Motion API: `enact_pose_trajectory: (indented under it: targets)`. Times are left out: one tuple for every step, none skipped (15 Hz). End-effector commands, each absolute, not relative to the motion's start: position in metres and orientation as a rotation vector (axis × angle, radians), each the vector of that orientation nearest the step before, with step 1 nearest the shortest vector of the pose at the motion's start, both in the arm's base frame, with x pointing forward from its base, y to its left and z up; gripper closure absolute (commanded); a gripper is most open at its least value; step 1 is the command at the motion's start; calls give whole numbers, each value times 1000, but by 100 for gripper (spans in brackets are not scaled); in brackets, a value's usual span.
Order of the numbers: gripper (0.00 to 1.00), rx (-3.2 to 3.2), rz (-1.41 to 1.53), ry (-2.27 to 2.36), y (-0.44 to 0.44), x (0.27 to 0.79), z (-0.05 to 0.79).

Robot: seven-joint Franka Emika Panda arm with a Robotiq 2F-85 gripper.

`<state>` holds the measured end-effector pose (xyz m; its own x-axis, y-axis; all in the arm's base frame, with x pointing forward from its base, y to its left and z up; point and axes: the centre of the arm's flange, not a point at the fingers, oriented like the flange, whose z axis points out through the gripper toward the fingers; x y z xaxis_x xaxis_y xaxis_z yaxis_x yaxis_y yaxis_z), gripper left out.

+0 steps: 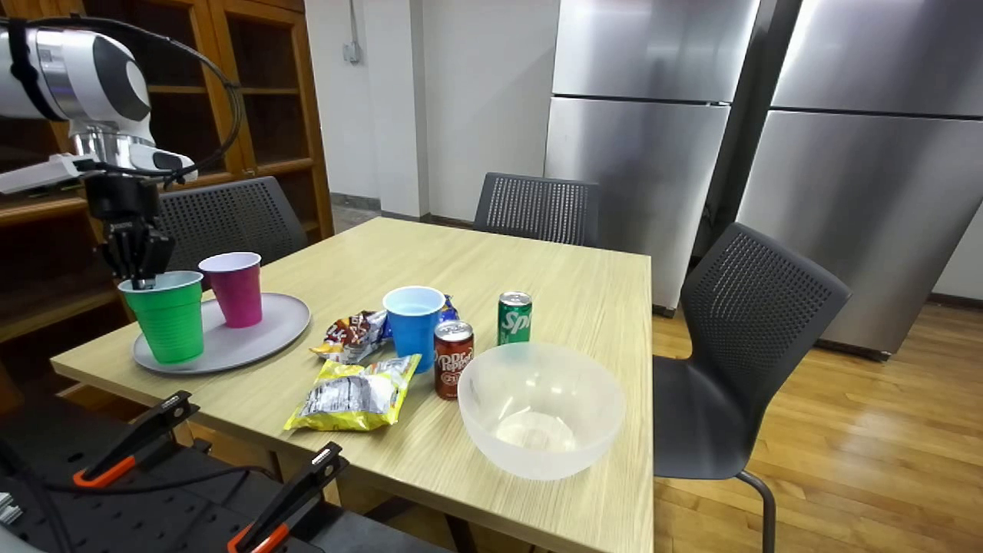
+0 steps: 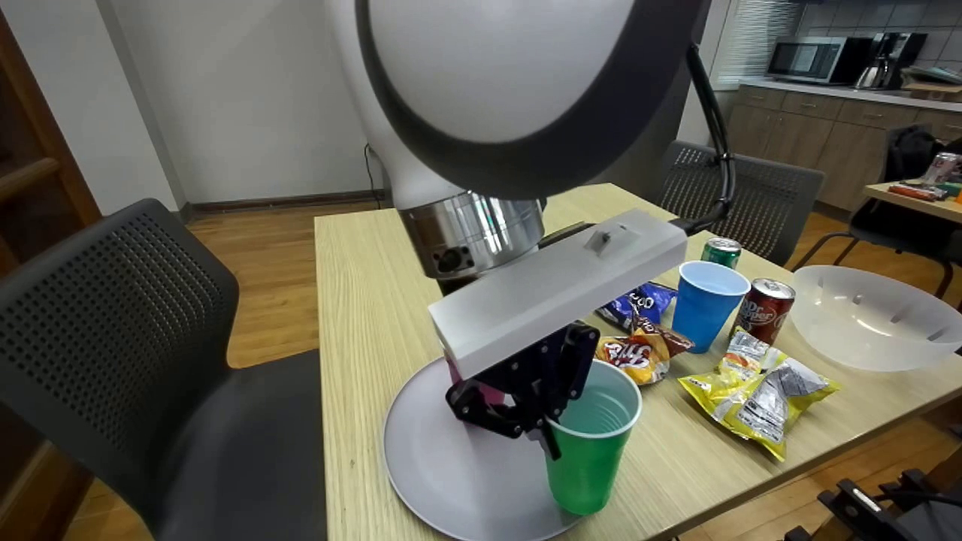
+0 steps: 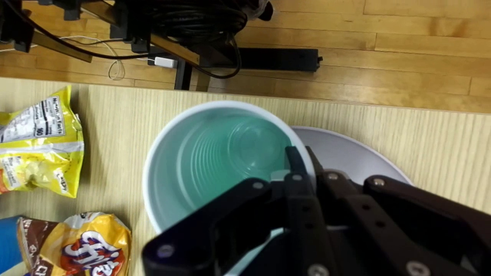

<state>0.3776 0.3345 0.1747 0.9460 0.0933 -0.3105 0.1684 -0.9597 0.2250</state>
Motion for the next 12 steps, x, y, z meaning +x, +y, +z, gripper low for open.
enact_pose_trajectory:
  targets:
    - [99,2830,-430,308,356,386,169]
    - [99,2831,-418,319,360,386,167]
    - [99,2830,-416,330,362,387,166]
    - [99,2830,-416,340,366,387,164]
    - [99,2833,-411,347,368,387,164]
    - [99,2833,-405,351,372,388,162]
    - [99,2833,-404,357,374,389,160]
    - [99,2836,-402,362,377,391,159]
    - [99,2839,-405,369,380,392,158]
    - [99,2842,-398,371,383,394,157]
    - [99,2843,-395,376,386,395,156]
    - [99,2845,-395,382,388,397,155]
